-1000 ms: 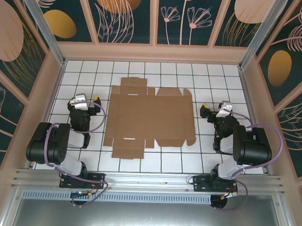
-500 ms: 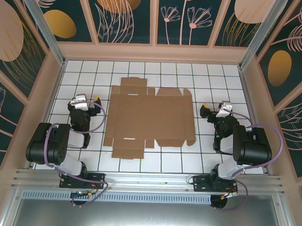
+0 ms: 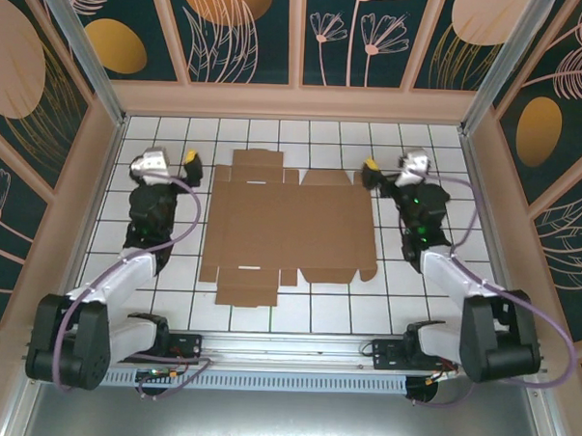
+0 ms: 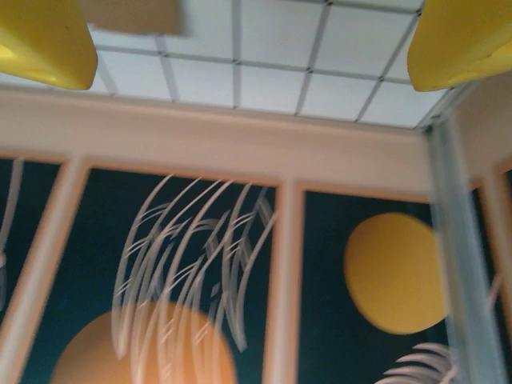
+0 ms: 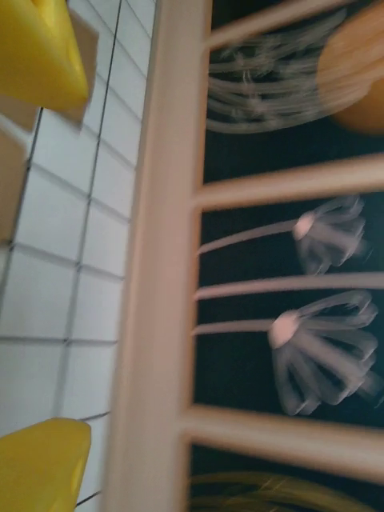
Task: Fold the paper box
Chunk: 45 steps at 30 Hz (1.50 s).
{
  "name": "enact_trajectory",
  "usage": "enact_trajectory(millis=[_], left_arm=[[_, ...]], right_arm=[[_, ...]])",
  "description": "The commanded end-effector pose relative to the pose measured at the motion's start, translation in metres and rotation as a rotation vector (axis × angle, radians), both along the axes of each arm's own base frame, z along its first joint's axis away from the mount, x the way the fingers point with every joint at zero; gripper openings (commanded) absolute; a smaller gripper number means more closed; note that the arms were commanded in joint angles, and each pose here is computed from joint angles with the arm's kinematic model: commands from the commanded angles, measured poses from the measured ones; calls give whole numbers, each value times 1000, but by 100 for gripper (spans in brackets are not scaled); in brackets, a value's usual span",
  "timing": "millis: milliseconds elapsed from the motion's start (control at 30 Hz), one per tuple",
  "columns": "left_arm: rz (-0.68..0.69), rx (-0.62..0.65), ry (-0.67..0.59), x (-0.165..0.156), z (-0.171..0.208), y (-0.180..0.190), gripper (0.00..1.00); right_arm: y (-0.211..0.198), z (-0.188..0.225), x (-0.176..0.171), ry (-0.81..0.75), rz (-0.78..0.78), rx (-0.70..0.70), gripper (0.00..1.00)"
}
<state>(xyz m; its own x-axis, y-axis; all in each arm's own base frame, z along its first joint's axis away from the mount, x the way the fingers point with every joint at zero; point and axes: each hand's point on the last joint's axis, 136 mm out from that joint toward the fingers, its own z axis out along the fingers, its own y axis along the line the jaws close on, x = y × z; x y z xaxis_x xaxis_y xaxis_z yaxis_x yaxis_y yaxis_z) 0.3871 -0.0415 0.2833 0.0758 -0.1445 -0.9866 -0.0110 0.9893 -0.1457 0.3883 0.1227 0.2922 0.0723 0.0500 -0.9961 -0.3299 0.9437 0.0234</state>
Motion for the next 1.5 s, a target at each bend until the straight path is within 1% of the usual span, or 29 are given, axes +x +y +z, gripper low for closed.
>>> enact_trajectory(millis=[0, 33, 67, 100, 133, 167, 200, 233, 267, 300, 333, 367, 400, 467, 500, 533, 567, 600, 633, 700, 767, 833, 1000, 1033, 1133, 1267, 1333, 1367, 1467], left_arm=[[24, -118, 194, 3, -4, -23, 99], [7, -204, 254, 5, -5, -29, 99], [22, -277, 327, 6, -6, -30, 99], [34, -306, 428, 3, -17, -32, 99], [44, -367, 484, 5, -26, -35, 99], [19, -399, 533, 4, -38, -42, 99], [-4, -441, 563, 2, -43, -48, 98], [-55, -498, 574, 1, -41, -59, 95], [-107, -534, 592, -2, -41, -69, 93], [-151, -558, 631, -6, -47, -79, 88], [-179, -566, 672, -10, -56, -86, 81], [-206, -571, 721, -17, -70, -94, 68], [-237, -585, 765, -24, -84, -101, 53], [-262, -603, 842, -38, -113, -107, 27], [-268, -596, 874, -45, -127, -110, 16], [-261, -585, 900, -51, -139, -109, 10], [-251, -584, 927, -56, -150, -109, 3], [-260, -588, 950, -61, -159, -111, 0], [-259, -587, 971, -64, -167, -113, 0], [-259, -583, 1027, -70, -185, -117, 0], [-263, -589, 1075, -73, -199, -123, 0], [-262, -585, 1122, -75, -210, -128, 0], [-247, -595, 1199, -71, -230, -135, 0], [-240, -593, 1212, -68, -234, -136, 0], [-203, -571, 1249, -60, -245, -136, 0], [-142, -515, 1285, -41, -257, -135, 0], [-99, -486, 1330, -39, -274, -132, 0], [-87, -481, 1326, -28, -273, -134, 0], [-40, -452, 1347, -13, -285, -133, 0]], right_arm=[[24, 40, -14, 21, -140, -32, 99], [29, 55, -22, 29, -142, 3, 99], [36, 60, -30, 78, -94, 71, 99], [45, 61, -40, 127, -15, 121, 99], [61, 71, -55, 118, 115, 119, 99], [54, 77, -57, 115, 111, 194, 99], [40, 76, -54, 136, 74, 275, 99], [36, 71, -49, 192, 92, 305, 98], [38, 60, -40, 302, 110, 298, 98], [46, 39, -29, 439, 131, 256, 98], [53, 23, -21, 538, 137, 211, 98], [60, -3, -13, 636, 124, 158, 98], [65, -24, -9, 696, 111, 118, 99], [76, -60, -4, 764, 101, 75, 99], [83, -73, -3, 792, 120, 63, 99], [88, -82, -2, 805, 131, 53, 97], [92, -94, -1, 821, 142, 41, 93], [99, -105, -2, 841, 177, 23, 90], [105, -115, -2, 863, 201, 7, 87], [109, -141, 4, 913, 189, -33, 74], [116, -165, 7, 954, 190, -77, 63], [117, -185, 13, 983, 162, -117, 47], [117, -220, 24, 1050, 121, -167, 14], [116, -227, 26, 1060, 105, -177, 8], [108, -244, 31, 1086, 59, -213, 0], [89, -265, 36, 1121, -31, -267, 0], [79, -273, 35, 1138, -71, -273, 0], [72, -276, 34, 1145, -96, -278, 0], [52, -288, 27, 1179, -164, -290, 0]])
